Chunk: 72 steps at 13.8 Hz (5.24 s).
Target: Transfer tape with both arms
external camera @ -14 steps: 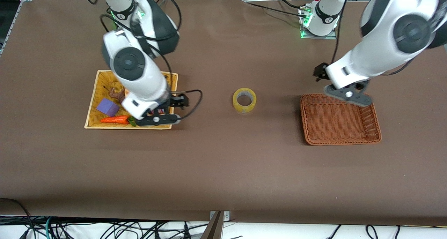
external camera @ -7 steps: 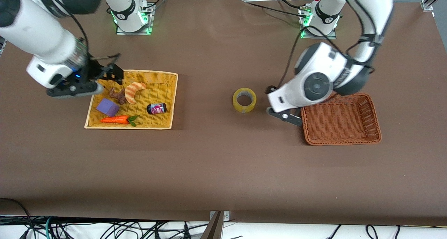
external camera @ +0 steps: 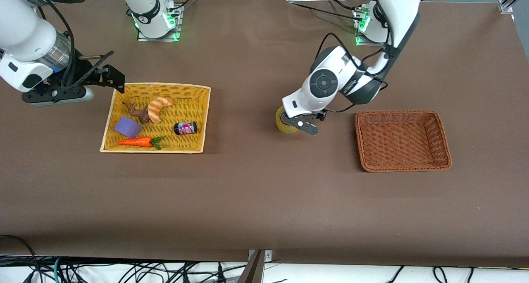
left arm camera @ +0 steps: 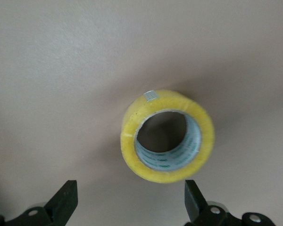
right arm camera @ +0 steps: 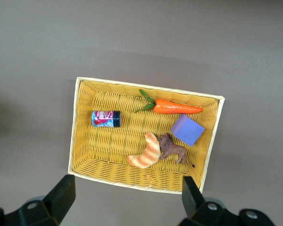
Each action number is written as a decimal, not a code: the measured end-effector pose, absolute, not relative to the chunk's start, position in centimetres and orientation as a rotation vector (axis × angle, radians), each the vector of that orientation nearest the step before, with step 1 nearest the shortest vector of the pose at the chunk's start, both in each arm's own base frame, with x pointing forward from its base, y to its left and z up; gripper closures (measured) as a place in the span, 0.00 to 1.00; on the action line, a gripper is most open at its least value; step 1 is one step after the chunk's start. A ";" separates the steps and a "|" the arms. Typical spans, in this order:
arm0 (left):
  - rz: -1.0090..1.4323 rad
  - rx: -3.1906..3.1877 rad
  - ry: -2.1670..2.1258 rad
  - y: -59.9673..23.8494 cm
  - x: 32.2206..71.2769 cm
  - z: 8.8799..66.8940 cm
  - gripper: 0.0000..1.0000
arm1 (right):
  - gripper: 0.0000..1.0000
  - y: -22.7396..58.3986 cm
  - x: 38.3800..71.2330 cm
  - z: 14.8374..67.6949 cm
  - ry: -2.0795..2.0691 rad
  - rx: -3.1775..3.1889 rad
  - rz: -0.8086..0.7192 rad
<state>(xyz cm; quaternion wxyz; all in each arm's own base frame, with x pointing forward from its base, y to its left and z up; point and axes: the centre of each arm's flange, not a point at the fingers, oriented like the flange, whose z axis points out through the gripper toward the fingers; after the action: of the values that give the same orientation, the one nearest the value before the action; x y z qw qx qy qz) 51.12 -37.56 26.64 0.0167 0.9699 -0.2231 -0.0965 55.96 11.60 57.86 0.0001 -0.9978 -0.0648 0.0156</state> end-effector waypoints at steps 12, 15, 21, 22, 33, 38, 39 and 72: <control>-0.232 2.948 -0.837 -37.1 52.2 18.7 0.49 | 0.00 9.2 56.5 57.5 -0.151 -3.147 0.056; -0.253 2.950 -0.846 -37.2 52.1 18.8 0.78 | 0.00 9.4 56.6 57.4 -0.157 -3.147 0.061; -0.375 3.034 -0.781 -33.9 55.9 26.8 0.78 | 0.00 9.3 56.6 57.2 -0.157 -3.147 0.065; -0.423 3.054 -0.756 -31.8 57.3 29.6 0.78 | 0.00 9.4 56.6 57.2 -0.158 -3.147 0.065; -0.603 2.863 -1.191 -2.9 66.1 24.1 0.78 | 0.00 9.7 56.7 56.5 -0.169 -3.147 0.085; -0.616 2.795 -1.256 -4.4 65.6 22.1 0.61 | 0.00 9.7 56.6 56.4 -0.168 -3.148 0.091; -0.595 2.799 -1.269 -4.9 65.8 23.0 0.50 | 0.00 9.7 56.6 56.3 -0.168 -3.148 0.093; 0.071 3.097 -0.145 -4.6 55.7 58.2 0.00 | 0.00 10.3 56.2 57.6 -0.249 -3.142 0.048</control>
<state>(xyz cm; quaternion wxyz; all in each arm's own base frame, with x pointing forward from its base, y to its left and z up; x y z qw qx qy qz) 55.67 -4.61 58.16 0.0201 0.9984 -0.0467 0.0228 56.23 10.27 57.64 -0.0053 -0.9967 -0.0790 0.0151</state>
